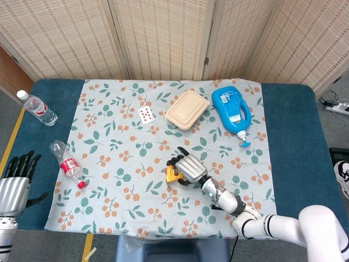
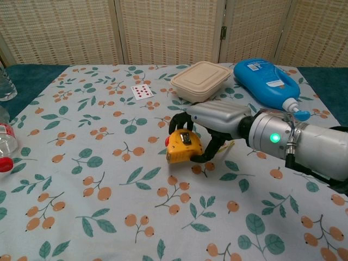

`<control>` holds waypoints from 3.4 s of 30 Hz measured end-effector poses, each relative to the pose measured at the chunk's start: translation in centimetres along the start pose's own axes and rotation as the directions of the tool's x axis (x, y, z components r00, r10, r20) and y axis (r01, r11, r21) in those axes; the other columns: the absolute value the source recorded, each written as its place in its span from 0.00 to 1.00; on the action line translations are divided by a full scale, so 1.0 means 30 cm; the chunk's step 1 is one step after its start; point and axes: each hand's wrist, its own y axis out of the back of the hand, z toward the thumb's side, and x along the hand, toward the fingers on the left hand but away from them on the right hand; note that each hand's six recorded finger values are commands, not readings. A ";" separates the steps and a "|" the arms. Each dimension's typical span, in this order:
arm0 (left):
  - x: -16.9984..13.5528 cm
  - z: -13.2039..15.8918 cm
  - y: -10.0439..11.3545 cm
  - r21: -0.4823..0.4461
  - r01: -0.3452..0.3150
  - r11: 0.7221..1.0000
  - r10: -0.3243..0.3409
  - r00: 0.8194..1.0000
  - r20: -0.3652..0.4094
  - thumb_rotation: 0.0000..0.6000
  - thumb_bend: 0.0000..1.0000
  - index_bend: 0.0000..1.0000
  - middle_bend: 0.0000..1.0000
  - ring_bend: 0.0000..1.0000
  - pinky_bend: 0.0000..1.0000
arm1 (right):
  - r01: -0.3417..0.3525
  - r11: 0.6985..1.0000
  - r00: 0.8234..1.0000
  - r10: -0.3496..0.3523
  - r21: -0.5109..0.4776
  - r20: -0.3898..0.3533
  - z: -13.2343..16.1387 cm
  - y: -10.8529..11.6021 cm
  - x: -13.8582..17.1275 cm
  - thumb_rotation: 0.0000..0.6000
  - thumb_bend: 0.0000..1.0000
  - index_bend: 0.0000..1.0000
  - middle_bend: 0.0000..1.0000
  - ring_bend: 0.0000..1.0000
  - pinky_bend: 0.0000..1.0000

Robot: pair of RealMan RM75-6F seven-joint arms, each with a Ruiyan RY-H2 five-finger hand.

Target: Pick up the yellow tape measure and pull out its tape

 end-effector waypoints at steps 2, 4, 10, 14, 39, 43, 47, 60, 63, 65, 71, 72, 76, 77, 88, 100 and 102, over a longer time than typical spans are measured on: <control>0.044 0.051 0.006 -0.027 -0.003 1.000 0.004 0.999 0.054 1.00 0.15 0.07 0.01 0.07 0.00 | 0.041 0.998 0.999 -0.040 -0.056 0.012 -0.007 0.027 0.009 1.00 0.34 0.56 0.48 0.32 0.03; 0.085 0.101 0.012 -0.055 -0.006 0.998 0.012 0.995 0.101 1.00 0.15 0.07 0.01 0.08 0.00 | 0.089 0.989 0.996 -0.087 -0.121 0.027 -0.014 0.054 0.018 1.00 0.34 0.56 0.48 0.32 0.03; 0.199 0.297 0.007 -0.174 0.038 0.984 0.007 0.969 0.247 1.00 0.20 0.07 0.02 0.08 0.00 | 0.176 0.920 0.984 -0.160 -0.352 0.074 -0.018 0.084 0.040 1.00 0.34 0.56 0.48 0.32 0.03; 0.260 0.449 -0.003 -0.255 0.110 0.961 -0.016 0.939 0.345 1.00 0.23 0.07 0.02 0.08 0.00 | 0.230 0.841 0.973 -0.204 -0.491 0.106 -0.008 0.092 0.038 1.00 0.34 0.56 0.48 0.32 0.03; 0.362 0.878 -0.081 -0.322 0.210 0.923 -0.021 0.863 0.504 1.00 0.25 0.07 0.02 0.08 0.00 | 0.314 0.610 0.939 -0.312 -0.727 0.143 0.154 0.024 -0.096 1.00 0.34 0.56 0.47 0.32 0.03; 0.385 0.875 -0.096 -0.326 0.205 0.923 -0.024 0.875 0.483 1.00 0.25 0.07 0.02 0.08 0.00 | 0.317 0.616 0.938 -0.318 -0.721 0.141 0.159 0.017 -0.094 1.00 0.34 0.56 0.47 0.32 0.03; 0.393 0.867 -0.095 -0.333 0.197 0.922 -0.019 0.883 0.469 1.00 0.25 0.08 0.02 0.09 0.00 | 0.316 0.623 0.938 -0.316 -0.716 0.139 0.158 0.011 -0.092 1.00 0.34 0.56 0.47 0.32 0.03; 0.403 0.861 -0.104 -0.330 0.192 0.924 -0.023 0.891 0.454 1.00 0.28 0.09 0.03 0.09 0.00 | 0.308 0.632 0.942 -0.305 -0.711 0.138 0.163 -0.001 -0.097 1.00 0.34 0.56 0.47 0.32 0.03; 0.403 0.858 -0.106 -0.324 0.189 0.927 -0.023 0.890 0.455 1.00 0.39 0.11 0.03 0.09 0.00 | 0.307 0.634 0.943 -0.301 -0.709 0.140 0.160 -0.004 -0.098 1.00 0.34 0.56 0.47 0.32 0.03; 0.403 0.852 -0.109 -0.317 0.188 0.929 -0.025 0.891 0.454 1.00 0.44 0.12 0.03 0.09 0.00 | 0.309 0.636 0.943 -0.300 -0.707 0.142 0.155 -0.003 -0.099 1.00 0.34 0.56 0.47 0.32 0.03; 0.402 0.839 -0.118 -0.318 0.194 0.928 -0.032 0.892 0.451 1.00 0.55 0.13 0.04 0.10 0.00 | 0.311 0.638 0.943 -0.297 -0.704 0.148 0.148 -0.002 -0.102 1.00 0.34 0.56 0.47 0.32 0.03; 0.401 0.837 -0.120 -0.318 0.195 0.928 -0.032 0.892 0.451 1.00 0.56 0.14 0.04 0.10 0.00 | 0.312 0.639 0.944 -0.296 -0.703 0.149 0.147 -0.003 -0.103 1.00 0.34 0.56 0.47 0.32 0.03; 0.398 0.835 -0.121 -0.321 0.192 0.928 -0.029 0.892 0.452 1.00 0.58 0.14 0.04 0.10 0.00 | 0.310 0.642 0.945 -0.290 -0.702 0.152 0.146 -0.008 -0.108 1.00 0.34 0.56 0.47 0.32 0.03; 0.398 0.835 -0.122 -0.324 0.193 0.926 -0.027 0.892 0.452 1.00 0.58 0.14 0.05 0.10 0.00 | 0.309 0.642 0.945 -0.289 -0.702 0.152 0.147 -0.009 -0.109 1.00 0.34 0.56 0.47 0.32 0.03; 0.396 0.824 -0.136 -0.317 0.188 0.929 -0.028 0.894 0.448 1.00 0.59 0.28 0.06 0.11 0.00 | 0.314 0.642 0.944 -0.286 -0.699 0.162 0.139 -0.006 -0.117 1.00 0.34 0.56 0.46 0.32 0.03; 0.404 0.813 -0.149 -0.314 0.163 0.935 -0.011 0.900 0.435 1.00 0.60 0.54 0.13 0.16 0.00 | 0.317 0.641 0.944 -0.285 -0.699 0.166 0.137 -0.005 -0.121 1.00 0.34 0.56 0.46 0.32 0.03; 0.406 0.810 -0.151 -0.322 0.153 0.934 0.000 0.903 0.429 1.00 0.60 0.56 0.15 0.17 0.01 | 0.319 0.643 0.944 -0.286 -0.696 0.168 0.134 -0.004 -0.121 1.00 0.34 0.56 0.46 0.32 0.03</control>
